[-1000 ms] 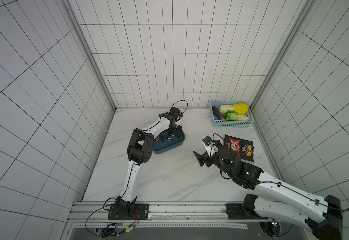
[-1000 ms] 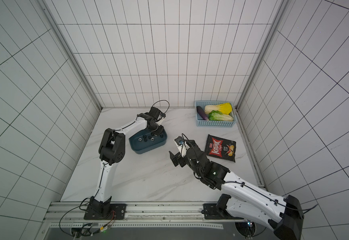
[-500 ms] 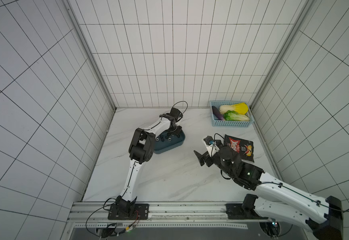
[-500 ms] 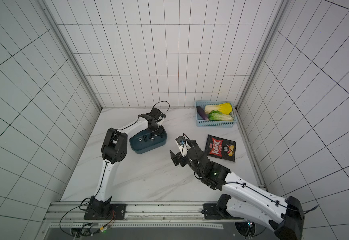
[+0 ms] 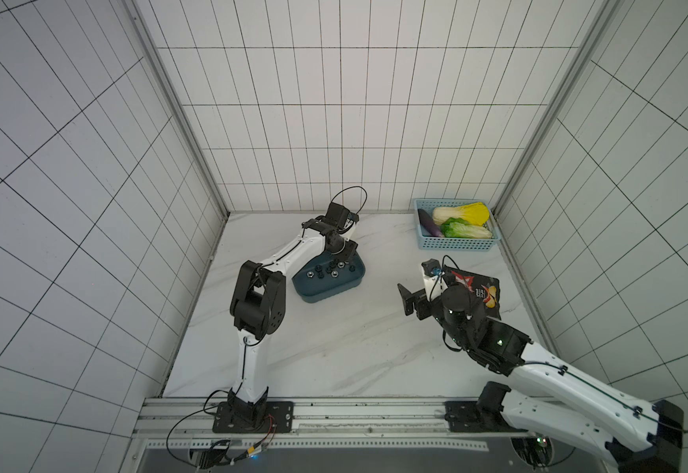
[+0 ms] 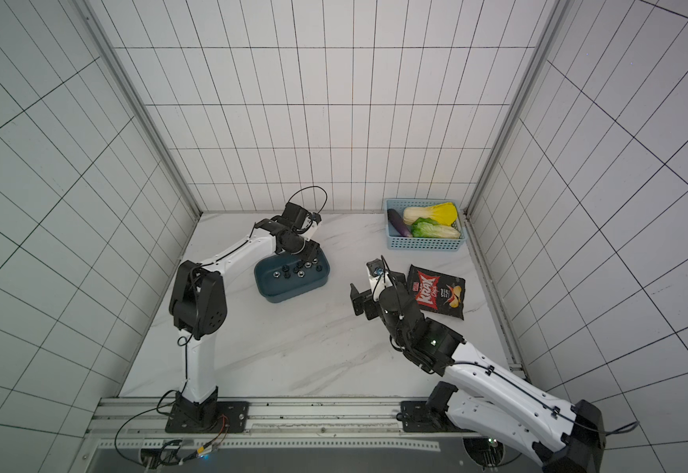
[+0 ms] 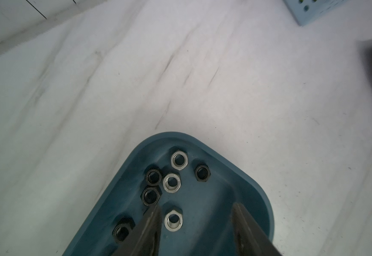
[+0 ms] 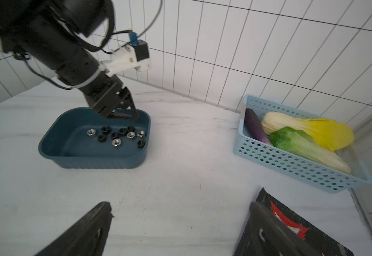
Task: Put the nuts on the desktop into the storage box
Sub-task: Place the nut in the storage box, then reset both arms
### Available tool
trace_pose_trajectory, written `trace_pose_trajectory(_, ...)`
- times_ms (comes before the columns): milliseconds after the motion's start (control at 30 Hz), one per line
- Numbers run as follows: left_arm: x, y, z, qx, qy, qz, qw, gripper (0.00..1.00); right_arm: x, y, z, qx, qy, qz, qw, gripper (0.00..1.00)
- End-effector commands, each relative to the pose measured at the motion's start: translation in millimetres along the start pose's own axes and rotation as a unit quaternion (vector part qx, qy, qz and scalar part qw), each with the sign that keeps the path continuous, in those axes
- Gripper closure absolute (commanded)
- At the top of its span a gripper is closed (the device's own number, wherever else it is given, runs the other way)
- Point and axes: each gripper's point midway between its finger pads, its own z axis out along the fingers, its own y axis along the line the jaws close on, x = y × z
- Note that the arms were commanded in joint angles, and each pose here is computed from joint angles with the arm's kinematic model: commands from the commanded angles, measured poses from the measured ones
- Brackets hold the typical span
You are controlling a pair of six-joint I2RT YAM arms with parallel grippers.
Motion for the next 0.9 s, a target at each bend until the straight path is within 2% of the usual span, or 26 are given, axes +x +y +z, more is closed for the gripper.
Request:
trace_pose_trajectory(0,-5,1,-40,0.028,-0.033,-0.020,0.999,0.44,-3,-23,6,0.010,0.005,0.049,0.999,0.01)
trace_pose_trajectory(67,-2,12,-63,0.038,-0.047,-0.046,0.997,0.44,0,-45,13,0.030,0.010,0.073,0.997,0.01)
trace_pose_trajectory(200,19,58,-104,0.026,-0.082,-0.118,0.989,0.37,9,-112,16,0.115,0.001,0.126,0.985,0.01)
trace_pose_trajectory(267,34,87,-120,-0.003,-0.103,-0.148,0.984,0.31,20,-153,10,0.170,-0.007,0.169,0.971,0.01)
trace_pose_trajectory(367,66,129,-141,-0.042,-0.130,-0.198,0.971,0.15,50,-215,-5,0.245,-0.019,0.246,0.937,0.01)
trace_pose_trajectory(433,87,152,-148,-0.075,-0.144,-0.219,0.962,0.03,71,-243,-13,0.287,-0.028,0.263,0.921,0.01)
trace_pose_trajectory(467,96,161,-151,-0.090,-0.152,-0.225,0.958,0.02,82,-253,-17,0.306,-0.027,0.261,0.915,0.01)
trace_pose_trajectory(567,120,175,-149,-0.140,-0.173,-0.220,0.950,0.02,103,-266,-18,0.342,-0.011,0.213,0.915,0.01)
trace_pose_trajectory(700,136,184,-132,-0.167,-0.215,-0.226,0.935,0.02,117,-268,-5,0.339,-0.018,0.153,0.928,0.01)
trace_pose_trajectory(867,144,187,-121,-0.190,-0.329,-0.193,0.904,0.02,135,-266,17,0.315,-0.010,0.149,0.937,0.01)
